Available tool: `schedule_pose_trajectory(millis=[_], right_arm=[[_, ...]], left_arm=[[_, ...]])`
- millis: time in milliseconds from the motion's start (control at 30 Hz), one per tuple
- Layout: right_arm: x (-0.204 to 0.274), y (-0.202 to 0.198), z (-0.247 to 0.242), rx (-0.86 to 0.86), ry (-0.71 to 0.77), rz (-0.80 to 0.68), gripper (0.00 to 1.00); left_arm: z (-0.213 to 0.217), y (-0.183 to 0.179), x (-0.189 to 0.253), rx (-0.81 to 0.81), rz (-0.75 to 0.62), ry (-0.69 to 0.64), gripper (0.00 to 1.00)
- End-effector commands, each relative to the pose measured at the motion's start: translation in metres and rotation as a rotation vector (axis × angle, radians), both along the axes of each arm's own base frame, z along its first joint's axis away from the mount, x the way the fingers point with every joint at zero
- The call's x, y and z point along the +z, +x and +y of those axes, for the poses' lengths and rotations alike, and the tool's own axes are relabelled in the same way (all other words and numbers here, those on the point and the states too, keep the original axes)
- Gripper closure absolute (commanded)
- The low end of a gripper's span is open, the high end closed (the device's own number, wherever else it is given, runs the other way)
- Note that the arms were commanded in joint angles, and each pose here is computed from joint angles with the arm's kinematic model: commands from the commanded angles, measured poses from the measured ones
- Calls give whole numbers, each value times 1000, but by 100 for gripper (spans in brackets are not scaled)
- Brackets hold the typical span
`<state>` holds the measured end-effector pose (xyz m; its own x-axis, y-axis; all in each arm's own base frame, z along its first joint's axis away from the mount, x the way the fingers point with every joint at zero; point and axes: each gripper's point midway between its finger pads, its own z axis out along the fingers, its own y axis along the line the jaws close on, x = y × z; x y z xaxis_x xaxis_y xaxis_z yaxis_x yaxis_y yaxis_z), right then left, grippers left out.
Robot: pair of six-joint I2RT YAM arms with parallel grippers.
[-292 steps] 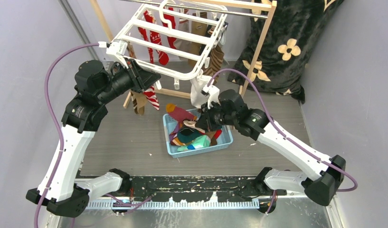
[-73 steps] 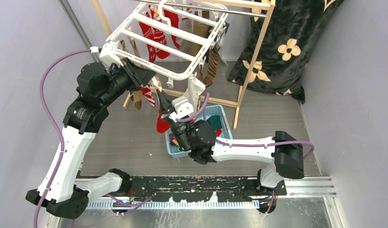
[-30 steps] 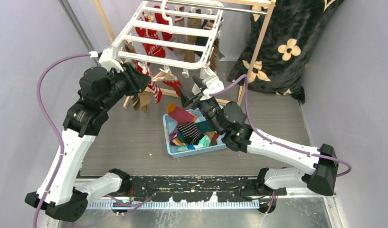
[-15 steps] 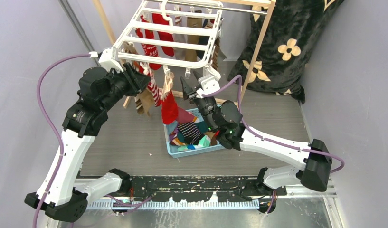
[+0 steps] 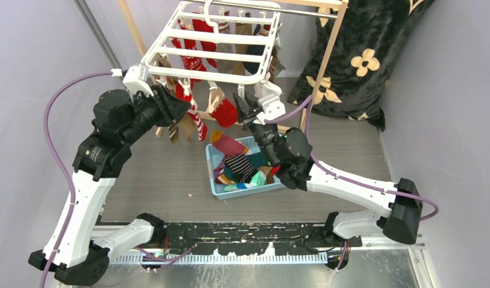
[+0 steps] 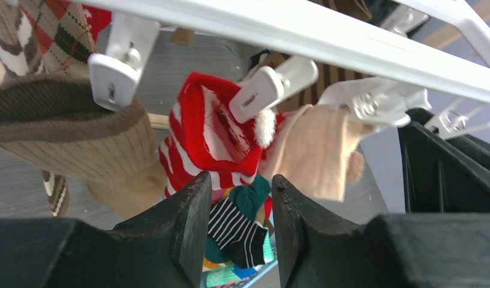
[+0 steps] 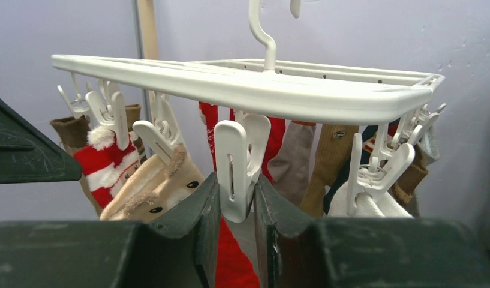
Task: Clip the socks to the hanger
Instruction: Open the clamp at the hanger.
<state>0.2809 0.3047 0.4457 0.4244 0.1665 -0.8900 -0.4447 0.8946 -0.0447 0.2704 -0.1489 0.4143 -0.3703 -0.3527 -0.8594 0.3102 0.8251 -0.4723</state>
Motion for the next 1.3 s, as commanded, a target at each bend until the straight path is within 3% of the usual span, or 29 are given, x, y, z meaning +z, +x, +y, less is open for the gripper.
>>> schedule_pose_trajectory(millis=[0,267,500,733,867,1067,1267], right_arm=[[24,-18,-11,83,112,-8,92],[13,-40,21,256,62,52,95],[17,-59,49,442,77,96,96],[20,-69,64,545,124,138,96],[18,-71,72,586,154,160,96],[15,-73,79,620,178,182,96],[15,-74,81,633,185,188,96]], left_arm=[[-6,-33,30,-130,-110,9,57],[-22,-96,44,-408,-241,32,52],[-45,-122,60,-602,-210,-57,44],[-61,-101,72,-618,-161,-144,37],[-70,-83,83,-608,-156,-198,28],[-81,-64,94,-607,-156,-265,26],[-80,-54,89,-573,-170,-247,30]])
